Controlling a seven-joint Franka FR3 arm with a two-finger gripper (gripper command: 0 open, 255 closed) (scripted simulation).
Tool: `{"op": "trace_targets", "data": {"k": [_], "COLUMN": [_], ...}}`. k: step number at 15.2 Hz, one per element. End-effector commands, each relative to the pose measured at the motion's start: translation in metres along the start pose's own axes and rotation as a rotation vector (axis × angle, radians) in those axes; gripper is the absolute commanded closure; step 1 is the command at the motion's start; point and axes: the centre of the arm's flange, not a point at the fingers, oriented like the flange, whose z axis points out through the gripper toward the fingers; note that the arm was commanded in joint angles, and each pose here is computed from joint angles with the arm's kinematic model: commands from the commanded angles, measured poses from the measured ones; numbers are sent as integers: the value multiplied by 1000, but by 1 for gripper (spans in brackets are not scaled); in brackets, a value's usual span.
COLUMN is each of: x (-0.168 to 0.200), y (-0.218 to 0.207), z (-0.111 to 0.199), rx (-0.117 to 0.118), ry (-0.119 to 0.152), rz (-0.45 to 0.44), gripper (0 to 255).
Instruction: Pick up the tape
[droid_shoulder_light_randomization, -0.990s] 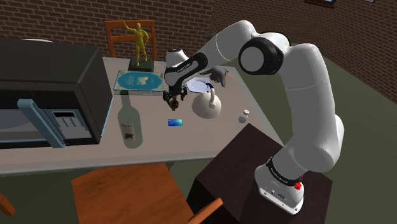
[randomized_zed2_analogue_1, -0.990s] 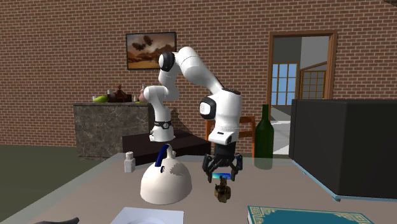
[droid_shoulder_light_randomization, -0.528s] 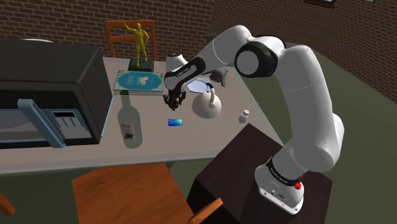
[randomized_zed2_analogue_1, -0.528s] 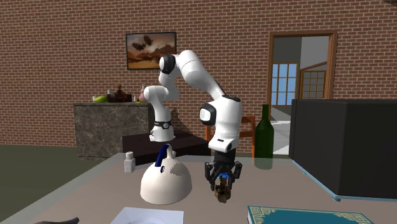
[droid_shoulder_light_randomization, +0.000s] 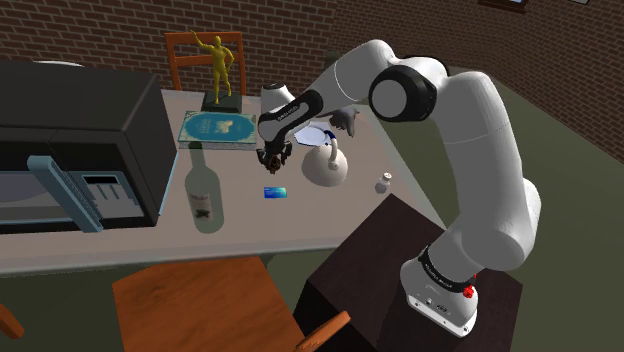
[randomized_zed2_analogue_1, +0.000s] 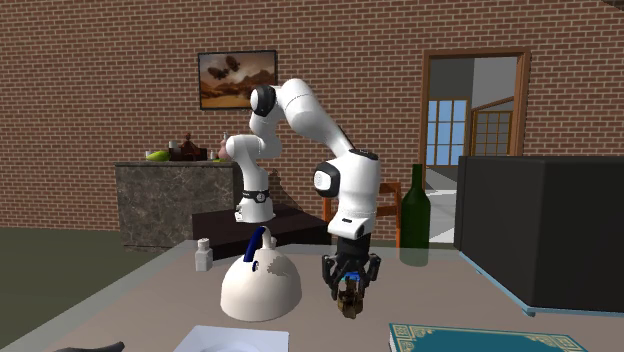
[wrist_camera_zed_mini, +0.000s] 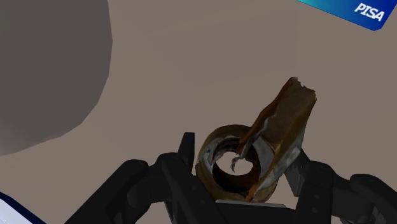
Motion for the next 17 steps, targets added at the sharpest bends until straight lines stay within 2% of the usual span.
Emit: {"op": "trace_targets", "data": {"k": [1, 15, 17], "x": [-1, -4, -4], "y": [1, 7, 7], "z": [-5, -78, -79], "rx": [0, 0, 0], "ry": [-1, -1, -1], "rz": [0, 0, 0], "gripper": [255, 255, 255]}}
